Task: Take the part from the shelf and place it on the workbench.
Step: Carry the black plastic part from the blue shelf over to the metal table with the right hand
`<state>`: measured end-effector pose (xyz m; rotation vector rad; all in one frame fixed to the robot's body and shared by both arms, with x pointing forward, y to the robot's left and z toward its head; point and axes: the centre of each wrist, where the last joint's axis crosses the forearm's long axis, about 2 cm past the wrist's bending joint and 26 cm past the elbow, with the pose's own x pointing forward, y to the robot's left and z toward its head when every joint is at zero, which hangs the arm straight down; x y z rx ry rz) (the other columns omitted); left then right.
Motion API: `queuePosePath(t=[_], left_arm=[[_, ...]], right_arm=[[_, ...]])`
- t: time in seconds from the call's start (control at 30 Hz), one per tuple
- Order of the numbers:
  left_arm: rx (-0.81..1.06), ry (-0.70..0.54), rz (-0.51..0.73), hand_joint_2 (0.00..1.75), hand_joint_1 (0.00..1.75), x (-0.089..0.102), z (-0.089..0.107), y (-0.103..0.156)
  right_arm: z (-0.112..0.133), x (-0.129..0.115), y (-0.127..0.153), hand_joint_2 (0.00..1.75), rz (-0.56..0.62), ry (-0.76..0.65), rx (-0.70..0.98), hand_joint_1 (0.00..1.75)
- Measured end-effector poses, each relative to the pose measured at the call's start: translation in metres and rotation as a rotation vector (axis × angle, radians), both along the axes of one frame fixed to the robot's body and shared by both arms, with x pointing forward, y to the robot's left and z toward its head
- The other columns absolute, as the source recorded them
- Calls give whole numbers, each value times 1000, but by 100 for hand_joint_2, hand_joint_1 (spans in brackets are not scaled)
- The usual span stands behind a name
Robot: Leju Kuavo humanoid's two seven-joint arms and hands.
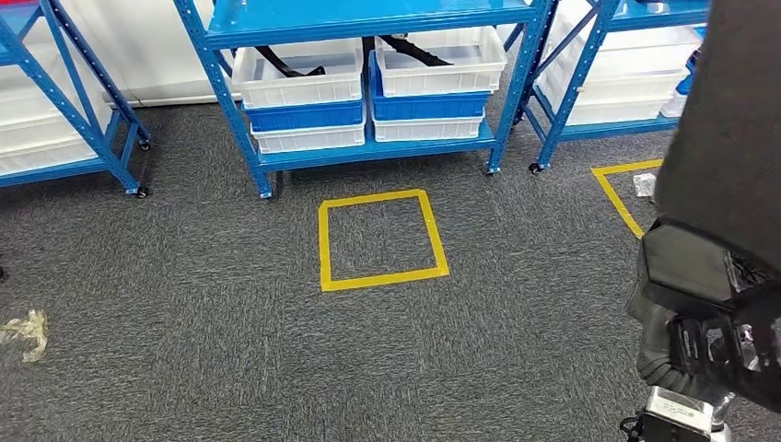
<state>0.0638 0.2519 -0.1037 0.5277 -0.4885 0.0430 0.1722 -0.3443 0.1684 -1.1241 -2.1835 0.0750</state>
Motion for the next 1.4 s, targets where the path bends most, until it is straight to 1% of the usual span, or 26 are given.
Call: queuePosePath(t=[0.57, 0.97, 1.4], left_arm=[[2, -3, -14, 175, 0, 4, 1, 0], [1, -9, -18, 175, 0, 7, 1, -1], [14, 0, -8, 175, 0, 0, 0, 1]], right_arm=[[2, 1, -5, 175, -13, -21, 8, 171], [0, -4, -6, 175, -19, -16, 19, 171], [-1, -5, -4, 175, -14, -17, 45, 171]])
